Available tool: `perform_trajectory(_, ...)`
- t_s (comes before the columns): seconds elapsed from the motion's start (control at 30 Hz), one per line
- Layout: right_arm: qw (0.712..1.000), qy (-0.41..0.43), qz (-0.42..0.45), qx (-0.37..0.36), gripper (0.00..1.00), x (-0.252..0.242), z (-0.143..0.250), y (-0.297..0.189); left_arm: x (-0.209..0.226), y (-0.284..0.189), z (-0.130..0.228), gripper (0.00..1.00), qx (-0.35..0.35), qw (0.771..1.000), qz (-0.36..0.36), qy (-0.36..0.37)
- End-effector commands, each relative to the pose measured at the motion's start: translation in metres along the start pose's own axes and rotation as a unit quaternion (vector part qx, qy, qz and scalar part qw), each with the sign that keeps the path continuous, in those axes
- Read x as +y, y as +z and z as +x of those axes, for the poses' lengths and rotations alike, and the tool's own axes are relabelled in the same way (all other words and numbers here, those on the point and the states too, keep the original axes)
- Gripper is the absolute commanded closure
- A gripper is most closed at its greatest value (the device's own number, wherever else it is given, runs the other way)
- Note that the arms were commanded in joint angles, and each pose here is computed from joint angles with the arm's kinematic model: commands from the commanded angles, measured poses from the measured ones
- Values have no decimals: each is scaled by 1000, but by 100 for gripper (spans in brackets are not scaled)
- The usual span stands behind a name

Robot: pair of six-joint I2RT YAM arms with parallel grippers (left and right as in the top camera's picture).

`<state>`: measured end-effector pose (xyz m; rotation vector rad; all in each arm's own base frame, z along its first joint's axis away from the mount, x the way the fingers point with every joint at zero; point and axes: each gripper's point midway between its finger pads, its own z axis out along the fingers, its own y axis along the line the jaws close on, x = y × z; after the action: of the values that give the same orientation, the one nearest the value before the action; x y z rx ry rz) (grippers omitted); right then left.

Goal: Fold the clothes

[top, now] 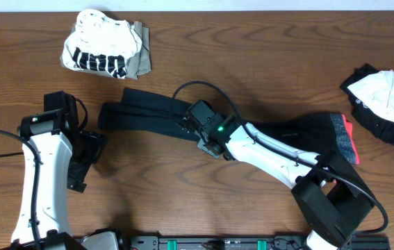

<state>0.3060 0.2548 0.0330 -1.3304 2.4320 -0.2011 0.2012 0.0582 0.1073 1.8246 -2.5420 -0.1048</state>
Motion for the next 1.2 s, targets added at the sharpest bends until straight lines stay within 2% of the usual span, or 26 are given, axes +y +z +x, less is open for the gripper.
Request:
perform_trajectory(0.0, 1000, 0, -4, 2, 57, -2, -1, 4, 2, 0, -1, 2, -2, 1000, -4, 3)
perform_trajectory(0.03, 1000, 0, -4, 2, 68, -2, -1, 4, 2, 0, -1, 2, -2, 1000, -4, 2)
perform_trajectory(0.07, 1000, 0, -4, 2, 73, -2, -1, 4, 2, 0, -1, 2, -2, 1000, -4, 2)
perform_trajectory(0.2, 1000, 0, -5, 3, 74, -2, -1, 4, 2, 0, -1, 2, -2, 1000, -4, 3)
perform_trajectory(0.33, 1000, 1, -4, 4, 94, -4, 0, 4, 2, 0, -1, 2, -2, 1000, -4, 3)
perform_trajectory(0.37, 1000, 2, -4, 4, 97, -4, 0, 4, 2, 0, -1, 2, -2, 1000, -4, 3)
perform_trajectory(0.43, 1000, 3, -4, 5, 95, -4, 0, 4, 3, 0, -1, 2, -2, 1000, -4, 3)
perform_trajectory(0.5, 1000, 2, -5, 6, 85, -4, 1, 4, 2, 0, -1, 2, -2, 1000, -4, 3)
perform_trajectory(0.6, 1000, 1, -6, 13, 76, -3, 4, 4, 2, 0, -1, 2, -2, 1000, -4, 3)
perform_trajectory(0.73, 1000, -1, -8, 17, 70, -3, 7, 4, 2, 0, -1, 2, -2, 1000, -4, 3)
perform_trajectory(1.03, 999, -5, -13, 33, 69, 2, 13, 14, 2, 0, -1, 2, -2, 1000, -4, 3)
perform_trajectory(1.1, 999, -6, -15, 40, 72, 4, 15, 19, 2, 0, -1, 2, -2, 1000, -4, 3)
perform_trajectory(1.17, 999, -6, -13, 41, 80, 3, 16, 20, 2, 0, -1, 2, -2, 1000, -4, 2)
